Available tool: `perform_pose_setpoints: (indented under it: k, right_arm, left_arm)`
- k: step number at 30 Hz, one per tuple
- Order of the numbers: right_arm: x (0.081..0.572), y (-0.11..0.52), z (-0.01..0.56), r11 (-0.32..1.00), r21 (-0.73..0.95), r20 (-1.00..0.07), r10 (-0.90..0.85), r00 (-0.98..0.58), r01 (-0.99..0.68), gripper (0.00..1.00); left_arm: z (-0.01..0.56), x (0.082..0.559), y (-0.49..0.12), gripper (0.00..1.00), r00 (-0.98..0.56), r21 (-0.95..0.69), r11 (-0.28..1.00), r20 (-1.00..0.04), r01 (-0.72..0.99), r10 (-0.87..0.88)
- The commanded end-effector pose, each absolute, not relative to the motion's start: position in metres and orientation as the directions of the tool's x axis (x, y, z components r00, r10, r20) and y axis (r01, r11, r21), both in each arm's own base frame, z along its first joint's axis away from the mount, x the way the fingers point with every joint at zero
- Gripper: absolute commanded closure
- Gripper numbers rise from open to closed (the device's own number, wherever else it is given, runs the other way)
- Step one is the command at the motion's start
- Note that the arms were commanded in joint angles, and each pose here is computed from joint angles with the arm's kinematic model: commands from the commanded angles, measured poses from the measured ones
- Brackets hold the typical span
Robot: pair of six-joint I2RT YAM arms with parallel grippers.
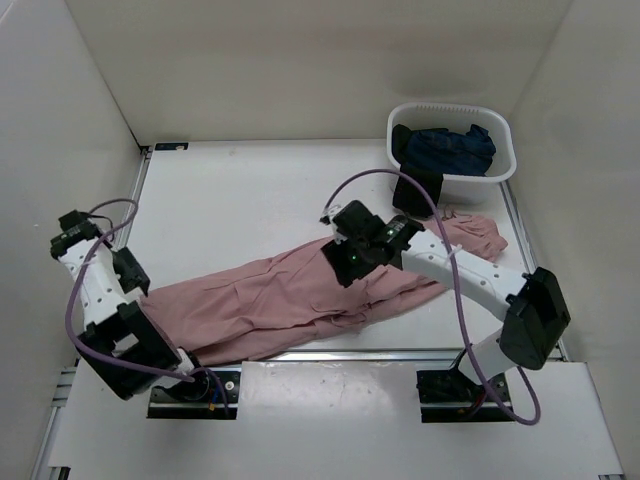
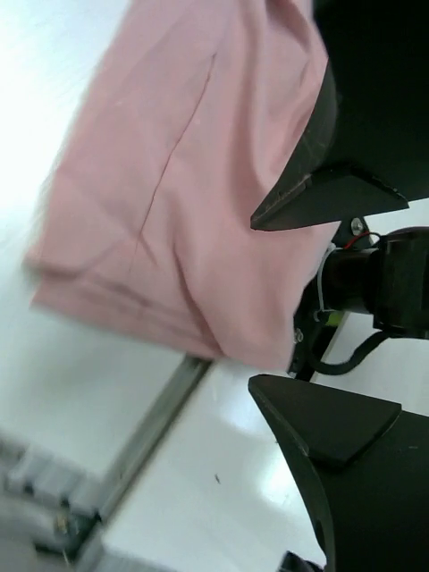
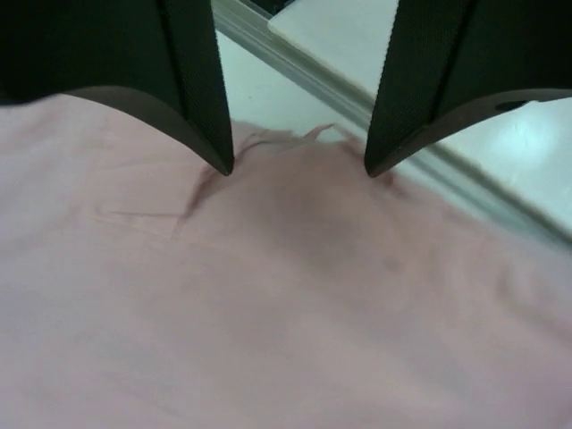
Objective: Fold and stack the trousers
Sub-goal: Fold the trousers
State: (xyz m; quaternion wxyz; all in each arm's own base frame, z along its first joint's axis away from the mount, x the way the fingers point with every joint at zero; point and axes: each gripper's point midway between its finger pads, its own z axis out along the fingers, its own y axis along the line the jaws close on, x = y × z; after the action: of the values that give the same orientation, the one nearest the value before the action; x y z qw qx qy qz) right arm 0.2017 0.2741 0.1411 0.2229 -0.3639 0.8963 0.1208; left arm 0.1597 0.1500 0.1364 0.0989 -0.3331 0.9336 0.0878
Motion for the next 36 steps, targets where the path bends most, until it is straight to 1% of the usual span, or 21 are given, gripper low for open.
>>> perform_pose_setpoints:
  k: [1,2,3,6,7,8,10,12,13,14,17,20,25,26,27,29,30,32,33,34,36]
  right_arm:
    - [0.221,0.253,0.104,0.835,0.160,-0.408,-0.430,-0.805,-0.527,0.39]
    - [0.238,0.244,0.101,0.867,0.186,-0.422,-0.354,-0.835,-0.461,0.43]
    - [0.246,0.235,0.096,0.894,0.181,-0.423,-0.305,-0.853,-0.409,0.54]
    - [0.267,0.199,0.071,0.966,0.153,-0.384,-0.136,-0.913,-0.208,0.70]
    - [0.276,0.187,0.065,0.986,0.122,-0.384,-0.062,-0.921,-0.117,0.82]
    - [0.283,0.170,0.057,0.993,0.109,-0.366,0.006,-0.931,-0.036,0.86]
    - [0.287,0.147,0.037,0.989,0.089,-0.301,0.143,-0.943,0.121,0.99]
    - [0.288,0.136,0.017,0.970,0.088,-0.242,0.243,-0.939,0.228,1.00]
    - [0.295,0.130,0.013,0.941,0.111,-0.227,0.337,-0.914,0.319,1.00]
    - [0.300,0.128,0.009,0.925,0.120,-0.225,0.380,-0.897,0.361,1.00]
    - [0.308,0.123,-0.006,0.852,0.143,-0.207,0.523,-0.827,0.504,1.00]
    - [0.324,0.122,-0.004,0.793,0.177,-0.237,0.609,-0.757,0.583,1.00]
    - [0.372,0.127,0.043,0.768,0.287,-0.363,0.641,-0.677,0.573,1.00]
    - [0.376,0.128,0.062,0.764,0.321,-0.382,0.646,-0.661,0.560,0.98]
    - [0.383,0.119,0.077,0.757,0.332,-0.404,0.653,-0.640,0.563,0.78]
    - [0.367,0.098,0.098,0.744,0.294,-0.411,0.665,-0.623,0.600,0.48]
    - [0.361,0.077,0.102,0.715,0.272,-0.408,0.692,-0.595,0.644,0.22]
    - [0.328,0.044,0.103,0.667,0.207,-0.371,0.731,-0.573,0.716,0.12]
    - [0.319,0.016,0.100,0.600,0.203,-0.348,0.783,-0.515,0.774,0.07]
    - [0.300,0.004,0.092,0.594,0.192,-0.335,0.788,-0.517,0.781,0.06]
    - [0.296,-0.028,0.090,0.517,0.258,-0.328,0.841,-0.430,0.816,0.03]
  left_arm:
    - [0.106,0.164,0.119,0.23,-0.829,0.052,0.830,-0.112,-0.556,-0.548]
    - [0.092,0.156,0.112,0.23,-0.842,0.064,0.840,-0.074,-0.539,-0.535]
    - [0.084,0.154,0.110,0.23,-0.852,0.076,0.848,-0.068,-0.524,-0.520]
    - [0.050,0.141,0.095,0.23,-0.894,0.127,0.886,-0.041,-0.447,-0.445]
    - [0.041,0.137,0.092,0.23,-0.910,0.154,0.897,-0.031,-0.413,-0.414]
    - [0.024,0.116,0.096,0.23,-0.910,0.223,0.890,0.028,-0.398,-0.413]
    - [0.006,0.119,0.104,0.23,-0.914,0.269,0.879,-0.011,-0.393,-0.405]
    - [-0.007,0.117,0.111,0.25,-0.914,0.305,0.870,-0.010,-0.389,-0.405]
    - [-0.011,0.132,0.119,0.25,-0.912,0.313,0.860,-0.067,-0.404,-0.404]
    - [-0.016,0.137,0.121,0.26,-0.912,0.313,0.860,-0.063,-0.403,-0.404]
    - [-0.010,0.182,0.136,0.29,-0.905,0.289,0.857,-0.144,-0.426,-0.401]
    - [-0.003,0.230,0.146,0.30,-0.905,0.261,0.870,-0.201,-0.417,-0.374]
    - [0.008,0.297,0.149,0.32,-0.904,0.213,0.896,-0.276,-0.389,-0.327]
    - [0.009,0.301,0.149,0.32,-0.906,0.225,0.896,-0.279,-0.384,-0.318]
    - [0.006,0.300,0.143,0.32,-0.916,0.226,0.903,-0.259,-0.365,-0.306]
    - [0.009,0.306,0.141,0.32,-0.917,0.225,0.907,-0.270,-0.357,-0.294]
    - [0.005,0.302,0.138,0.32,-0.920,0.218,0.910,-0.257,-0.352,-0.295]
    - [0.005,0.299,0.136,0.32,-0.921,0.209,0.913,-0.255,-0.350,-0.295]
    - [0.003,0.296,0.135,0.32,-0.923,0.209,0.914,-0.247,-0.348,-0.296]
    - [0.003,0.296,0.135,0.32,-0.923,0.209,0.914,-0.246,-0.348,-0.296]
    - [0.003,0.296,0.135,0.32,-0.923,0.209,0.914,-0.246,-0.348,-0.296]
